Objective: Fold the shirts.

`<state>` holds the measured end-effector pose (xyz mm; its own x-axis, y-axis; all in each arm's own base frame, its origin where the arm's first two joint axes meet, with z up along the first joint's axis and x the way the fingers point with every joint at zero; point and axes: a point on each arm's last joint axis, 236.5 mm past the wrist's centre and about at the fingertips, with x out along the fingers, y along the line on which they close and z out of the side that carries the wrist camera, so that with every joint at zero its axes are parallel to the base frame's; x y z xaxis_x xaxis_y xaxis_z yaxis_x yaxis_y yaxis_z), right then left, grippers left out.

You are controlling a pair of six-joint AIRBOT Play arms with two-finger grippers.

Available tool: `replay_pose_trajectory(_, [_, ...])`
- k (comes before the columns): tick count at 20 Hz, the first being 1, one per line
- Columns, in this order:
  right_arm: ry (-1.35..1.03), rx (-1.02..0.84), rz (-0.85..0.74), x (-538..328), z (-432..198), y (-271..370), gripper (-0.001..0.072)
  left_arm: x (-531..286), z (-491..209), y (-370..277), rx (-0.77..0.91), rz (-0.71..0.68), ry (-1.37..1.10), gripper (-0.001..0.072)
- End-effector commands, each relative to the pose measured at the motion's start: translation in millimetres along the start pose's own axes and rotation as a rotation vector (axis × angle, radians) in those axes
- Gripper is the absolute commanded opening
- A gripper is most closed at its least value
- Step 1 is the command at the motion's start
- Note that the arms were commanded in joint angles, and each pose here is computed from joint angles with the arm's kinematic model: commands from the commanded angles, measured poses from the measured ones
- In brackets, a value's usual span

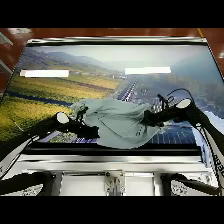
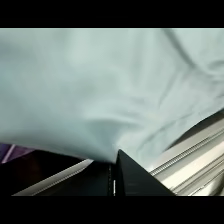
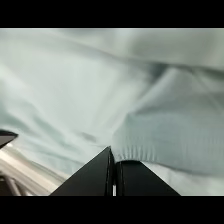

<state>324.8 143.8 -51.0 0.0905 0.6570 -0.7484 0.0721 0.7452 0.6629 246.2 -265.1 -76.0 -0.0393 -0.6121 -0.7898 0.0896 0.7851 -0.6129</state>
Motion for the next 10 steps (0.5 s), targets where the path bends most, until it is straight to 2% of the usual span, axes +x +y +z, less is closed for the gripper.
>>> replay_pose_trajectory(1, [-0.268,-0.204,0.188,-78,64,91,0.0060,-107,50,-5,0.232,0.250,-0.208,0.0031])
replay_pose_trajectory(3, [-0.608,-0.369,0.215,-192,108,158,0.0060,-245,84,-47,0.357,0.360,-0.532,0.0032])
replay_pose_trajectory(5, [-0.976,-0.507,0.172,-321,116,214,0.0060,-405,77,-104,0.446,0.413,-0.940,0.0032])
replay_pose_trajectory(7, [-1.290,-0.627,0.096,-429,81,260,0.0060,-526,28,-156,0.496,0.401,-1.266,0.0032])
replay_pose_trajectory(10, [-1.610,-0.736,-0.016,-524,5,304,0.0059,-608,-47,-208,0.578,0.327,-1.519,0.0032])
